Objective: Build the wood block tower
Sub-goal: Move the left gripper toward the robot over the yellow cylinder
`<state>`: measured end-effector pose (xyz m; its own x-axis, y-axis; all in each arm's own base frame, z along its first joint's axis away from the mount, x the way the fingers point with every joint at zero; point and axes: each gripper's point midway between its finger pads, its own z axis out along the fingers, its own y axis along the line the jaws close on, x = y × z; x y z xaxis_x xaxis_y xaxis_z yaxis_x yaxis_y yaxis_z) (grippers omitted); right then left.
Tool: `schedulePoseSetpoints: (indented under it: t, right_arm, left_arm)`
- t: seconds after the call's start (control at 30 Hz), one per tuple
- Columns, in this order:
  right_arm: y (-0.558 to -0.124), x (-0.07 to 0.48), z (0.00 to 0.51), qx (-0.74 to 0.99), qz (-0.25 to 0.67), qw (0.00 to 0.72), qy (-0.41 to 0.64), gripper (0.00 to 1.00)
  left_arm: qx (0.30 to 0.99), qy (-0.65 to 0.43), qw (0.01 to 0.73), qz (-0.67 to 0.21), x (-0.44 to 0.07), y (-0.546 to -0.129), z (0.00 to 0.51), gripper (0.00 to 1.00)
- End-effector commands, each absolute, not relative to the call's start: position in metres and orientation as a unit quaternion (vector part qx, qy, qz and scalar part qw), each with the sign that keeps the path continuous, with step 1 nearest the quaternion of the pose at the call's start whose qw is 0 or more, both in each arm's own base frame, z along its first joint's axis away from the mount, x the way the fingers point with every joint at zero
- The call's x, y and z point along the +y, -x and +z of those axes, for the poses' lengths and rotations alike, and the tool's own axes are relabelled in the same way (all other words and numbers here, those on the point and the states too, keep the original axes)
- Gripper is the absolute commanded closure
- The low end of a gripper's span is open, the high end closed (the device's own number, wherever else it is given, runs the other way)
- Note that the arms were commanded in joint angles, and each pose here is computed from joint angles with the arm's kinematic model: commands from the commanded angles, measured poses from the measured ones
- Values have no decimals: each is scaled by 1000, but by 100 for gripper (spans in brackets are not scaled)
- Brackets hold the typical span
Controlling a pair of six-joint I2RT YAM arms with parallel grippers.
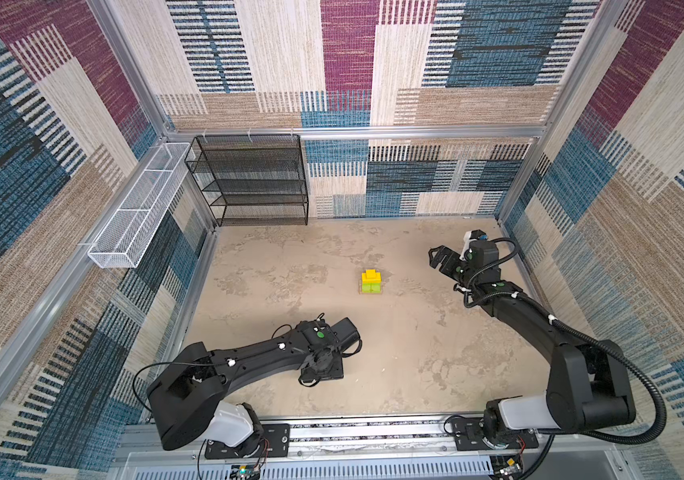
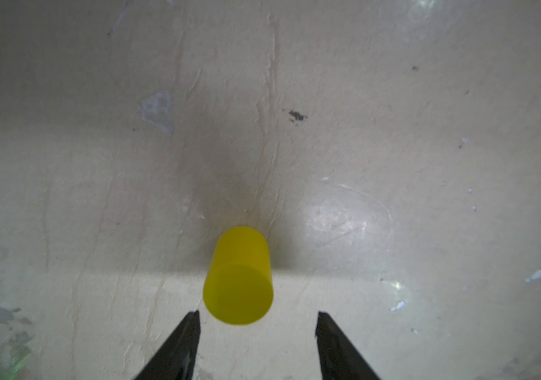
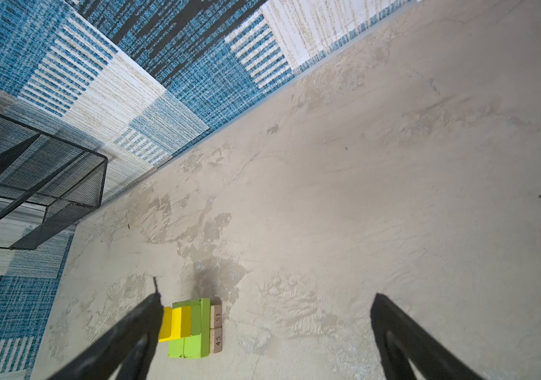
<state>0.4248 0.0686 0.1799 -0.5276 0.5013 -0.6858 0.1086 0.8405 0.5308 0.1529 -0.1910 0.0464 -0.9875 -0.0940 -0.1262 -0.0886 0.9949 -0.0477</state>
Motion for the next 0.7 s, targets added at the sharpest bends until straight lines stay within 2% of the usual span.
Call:
schedulePoseSetpoints:
  t: [0.0, 0.3, 0.67]
  right_arm:
    - [-428, 70, 185, 842, 221, 461, -174, 1]
    - [-427, 69, 185, 842, 220, 461, -175, 1]
    - [-426, 68, 187, 841, 217, 464, -175, 1]
  left_arm:
    - [995, 59, 79, -15, -185, -155, 49, 38]
    - [994, 65, 83, 8, -176, -156, 45, 38]
    - [991, 73, 110, 33, -167, -167, 52, 44]
